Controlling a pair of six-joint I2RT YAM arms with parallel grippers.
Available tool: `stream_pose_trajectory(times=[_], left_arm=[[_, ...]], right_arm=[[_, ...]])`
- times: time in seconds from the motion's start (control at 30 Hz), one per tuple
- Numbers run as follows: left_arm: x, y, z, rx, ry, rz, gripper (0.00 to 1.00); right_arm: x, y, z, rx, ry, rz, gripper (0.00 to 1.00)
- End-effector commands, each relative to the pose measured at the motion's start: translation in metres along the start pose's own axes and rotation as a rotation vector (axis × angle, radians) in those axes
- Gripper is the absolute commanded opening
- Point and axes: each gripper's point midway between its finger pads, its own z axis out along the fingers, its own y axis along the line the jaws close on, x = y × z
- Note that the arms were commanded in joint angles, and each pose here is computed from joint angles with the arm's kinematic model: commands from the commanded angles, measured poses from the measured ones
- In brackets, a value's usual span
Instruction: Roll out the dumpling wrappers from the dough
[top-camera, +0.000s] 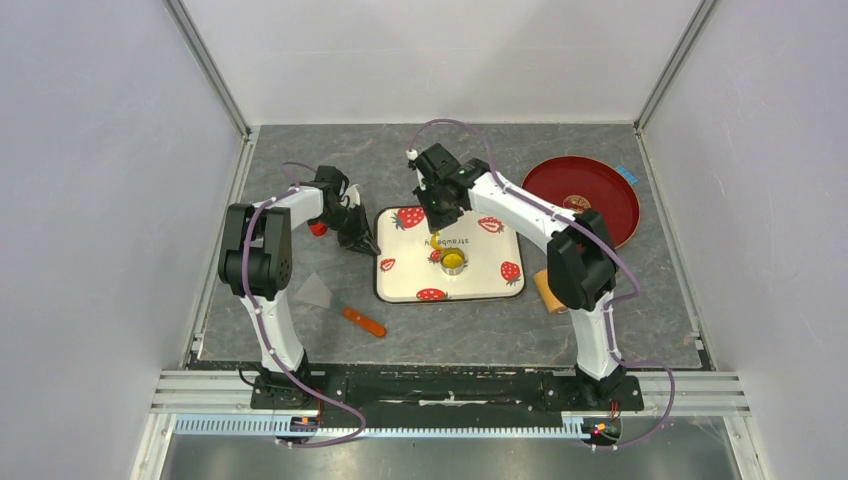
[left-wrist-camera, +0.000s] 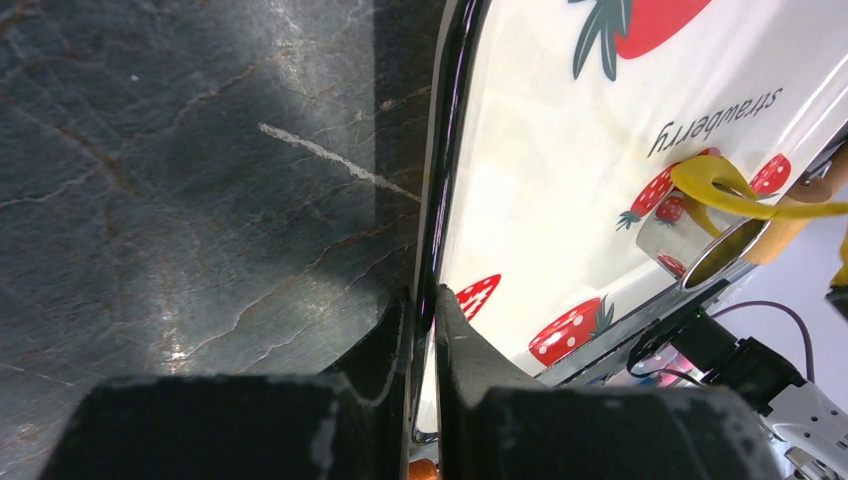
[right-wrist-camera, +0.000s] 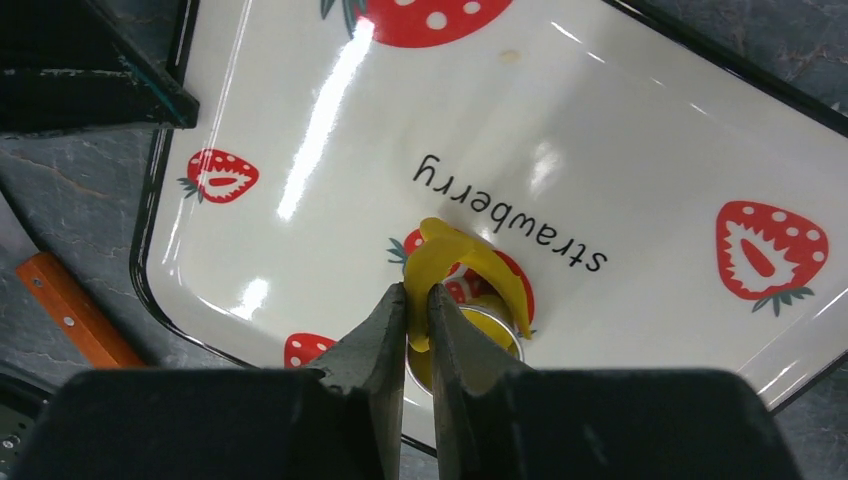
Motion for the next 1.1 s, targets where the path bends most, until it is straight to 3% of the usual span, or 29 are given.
stream_pose_trajectory(times=[0.0, 0.57, 0.83, 1.07], left_arm=[[-0.003, -0.002, 0.006, 0.010, 0.002, 0.005, 0.02], [-0.004, -0.001, 0.007, 0.006, 0.003, 0.005, 0.02], [-0.003, 0.000, 0.007, 0.003, 0.003, 0.007, 0.02], [-0.003, 0.001, 0.007, 0.002, 0.004, 0.006, 0.02]], right_arm=[[-0.013, -0.011, -0.006, -0.033, -0.027, 0.011, 0.15], [0.020, -0.101, -0.052, 0.130, -0.050, 0.108, 0.14], [0.037, -0.114, -0.087, 0.193, -0.068, 0.118, 0.15], [0.021, -0.117, -0.113, 0.219, -0.117, 0.108, 0.16]])
